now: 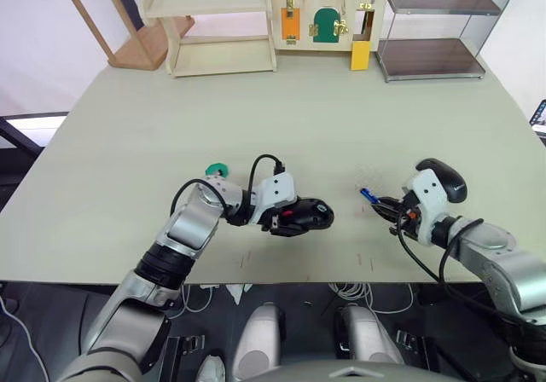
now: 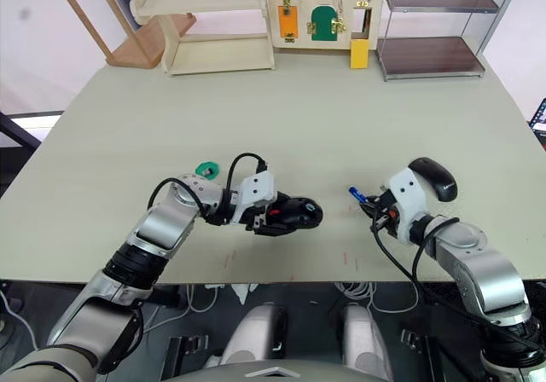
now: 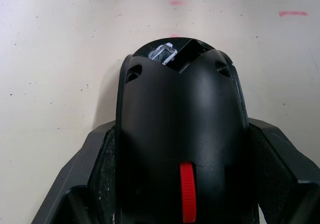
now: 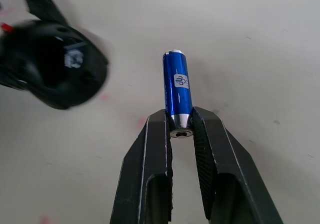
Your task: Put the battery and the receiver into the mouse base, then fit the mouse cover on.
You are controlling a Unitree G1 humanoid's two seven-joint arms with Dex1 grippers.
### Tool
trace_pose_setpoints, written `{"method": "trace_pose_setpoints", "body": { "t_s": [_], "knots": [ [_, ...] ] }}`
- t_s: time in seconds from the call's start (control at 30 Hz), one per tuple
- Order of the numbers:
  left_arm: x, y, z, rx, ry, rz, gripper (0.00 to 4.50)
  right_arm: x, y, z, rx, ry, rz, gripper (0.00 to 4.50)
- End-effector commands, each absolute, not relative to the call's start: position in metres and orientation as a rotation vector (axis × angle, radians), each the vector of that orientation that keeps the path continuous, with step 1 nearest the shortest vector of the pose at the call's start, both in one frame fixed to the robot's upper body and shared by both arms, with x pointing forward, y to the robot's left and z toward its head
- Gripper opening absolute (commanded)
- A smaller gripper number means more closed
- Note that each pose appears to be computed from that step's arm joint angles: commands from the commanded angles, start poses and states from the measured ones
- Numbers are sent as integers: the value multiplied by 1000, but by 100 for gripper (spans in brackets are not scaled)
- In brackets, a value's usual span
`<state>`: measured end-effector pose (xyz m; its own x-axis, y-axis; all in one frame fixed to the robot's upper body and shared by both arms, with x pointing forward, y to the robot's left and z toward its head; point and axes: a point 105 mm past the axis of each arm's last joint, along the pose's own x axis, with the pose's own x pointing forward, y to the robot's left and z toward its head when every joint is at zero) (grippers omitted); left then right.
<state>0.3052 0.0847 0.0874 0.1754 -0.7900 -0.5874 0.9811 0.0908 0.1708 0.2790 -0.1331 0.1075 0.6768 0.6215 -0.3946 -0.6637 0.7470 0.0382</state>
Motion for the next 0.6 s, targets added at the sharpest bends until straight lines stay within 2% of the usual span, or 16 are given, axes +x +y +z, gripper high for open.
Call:
{"method": "trace_pose_setpoints", "body": {
  "t_s": [0.03, 0.13, 0.6],
  "knots": [
    [299, 78, 81, 614, 416, -1405, 292, 271, -122, 123, -105, 448, 816, 38],
    [299, 78, 81, 616, 418, -1405, 292, 265, -115, 120, -112, 545, 870, 38],
    [299, 76, 81, 618, 423, -1408, 292, 257, -92, 122, -108, 681, 957, 38]
  ]
}}
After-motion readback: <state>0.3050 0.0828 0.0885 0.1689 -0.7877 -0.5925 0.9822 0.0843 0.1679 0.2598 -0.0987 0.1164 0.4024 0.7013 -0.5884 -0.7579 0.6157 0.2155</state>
